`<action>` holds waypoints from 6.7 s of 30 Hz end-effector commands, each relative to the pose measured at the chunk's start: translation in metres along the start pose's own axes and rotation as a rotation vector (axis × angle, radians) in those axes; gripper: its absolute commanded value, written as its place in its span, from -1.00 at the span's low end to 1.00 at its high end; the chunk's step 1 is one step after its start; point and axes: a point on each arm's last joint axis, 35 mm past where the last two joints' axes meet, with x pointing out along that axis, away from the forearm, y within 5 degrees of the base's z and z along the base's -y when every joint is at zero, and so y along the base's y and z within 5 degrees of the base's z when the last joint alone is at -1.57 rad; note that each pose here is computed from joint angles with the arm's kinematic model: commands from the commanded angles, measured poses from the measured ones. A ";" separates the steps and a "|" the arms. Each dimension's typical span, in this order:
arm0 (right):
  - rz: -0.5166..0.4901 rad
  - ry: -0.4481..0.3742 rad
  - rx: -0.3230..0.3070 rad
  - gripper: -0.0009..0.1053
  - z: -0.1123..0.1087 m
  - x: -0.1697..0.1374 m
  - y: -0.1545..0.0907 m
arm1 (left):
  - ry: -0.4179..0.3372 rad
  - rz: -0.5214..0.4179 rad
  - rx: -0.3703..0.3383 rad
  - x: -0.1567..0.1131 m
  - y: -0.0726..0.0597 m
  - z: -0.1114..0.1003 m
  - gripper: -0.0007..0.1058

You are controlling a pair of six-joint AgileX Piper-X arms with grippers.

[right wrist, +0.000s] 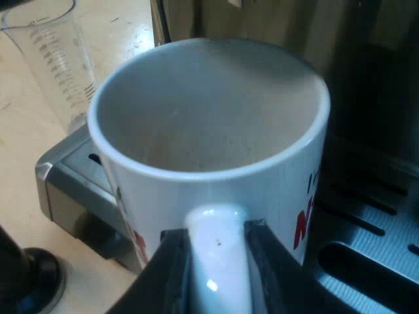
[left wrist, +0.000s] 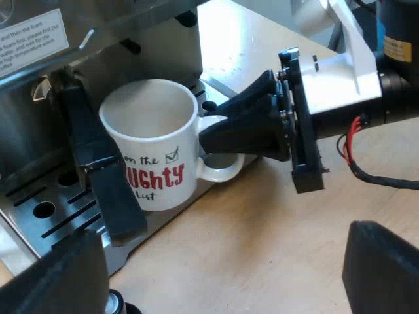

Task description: Place mug into machine

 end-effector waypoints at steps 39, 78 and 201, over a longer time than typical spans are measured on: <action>-0.191 -0.075 0.066 -0.98 0.019 0.021 0.008 | -0.015 -0.012 -0.001 -0.001 -0.001 0.002 0.50; -0.144 -0.086 0.024 -0.98 0.023 0.038 0.010 | -0.015 -0.012 -0.001 -0.001 -0.001 0.002 0.50; -0.300 -0.092 0.066 -0.18 0.005 0.081 0.027 | -0.015 -0.012 -0.001 -0.001 -0.001 0.002 0.50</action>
